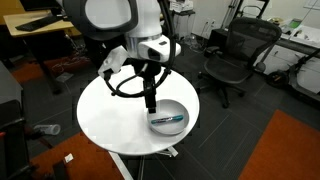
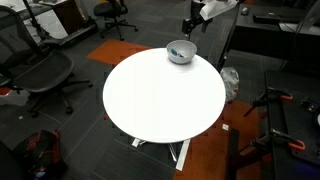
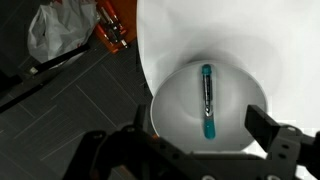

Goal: Take the pen out of the bowl, put it on the table then place it back in the bowl

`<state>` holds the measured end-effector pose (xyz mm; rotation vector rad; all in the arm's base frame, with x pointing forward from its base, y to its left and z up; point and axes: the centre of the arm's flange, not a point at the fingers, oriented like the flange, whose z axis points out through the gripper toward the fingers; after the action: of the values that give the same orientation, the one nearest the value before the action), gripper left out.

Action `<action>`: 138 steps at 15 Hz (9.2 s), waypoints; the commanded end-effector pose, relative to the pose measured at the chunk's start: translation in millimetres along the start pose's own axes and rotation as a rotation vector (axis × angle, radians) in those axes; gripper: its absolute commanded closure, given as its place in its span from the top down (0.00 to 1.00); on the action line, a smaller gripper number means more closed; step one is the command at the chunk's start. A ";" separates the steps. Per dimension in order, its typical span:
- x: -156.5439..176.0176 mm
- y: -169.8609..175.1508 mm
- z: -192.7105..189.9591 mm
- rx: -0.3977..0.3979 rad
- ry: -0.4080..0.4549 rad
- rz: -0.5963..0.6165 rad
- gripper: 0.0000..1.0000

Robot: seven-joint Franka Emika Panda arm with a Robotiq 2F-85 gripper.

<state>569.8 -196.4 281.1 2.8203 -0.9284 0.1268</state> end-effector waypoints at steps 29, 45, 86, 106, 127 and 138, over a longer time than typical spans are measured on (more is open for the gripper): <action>79.8 -20.1 119.9 0.089 -0.021 -0.075 1.00; 71.9 -39.6 139.5 0.051 -0.028 -0.107 0.20; -1.1 -132.0 55.1 0.024 0.157 -0.370 0.05; -25.4 -151.8 85.3 0.030 0.124 -0.450 0.95; -20.6 -152.6 120.0 0.045 0.046 -0.443 1.00; -5.6 -151.4 129.9 0.065 0.033 -0.433 0.12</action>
<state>650.1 -93.2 134.3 2.9671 -0.3109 0.1785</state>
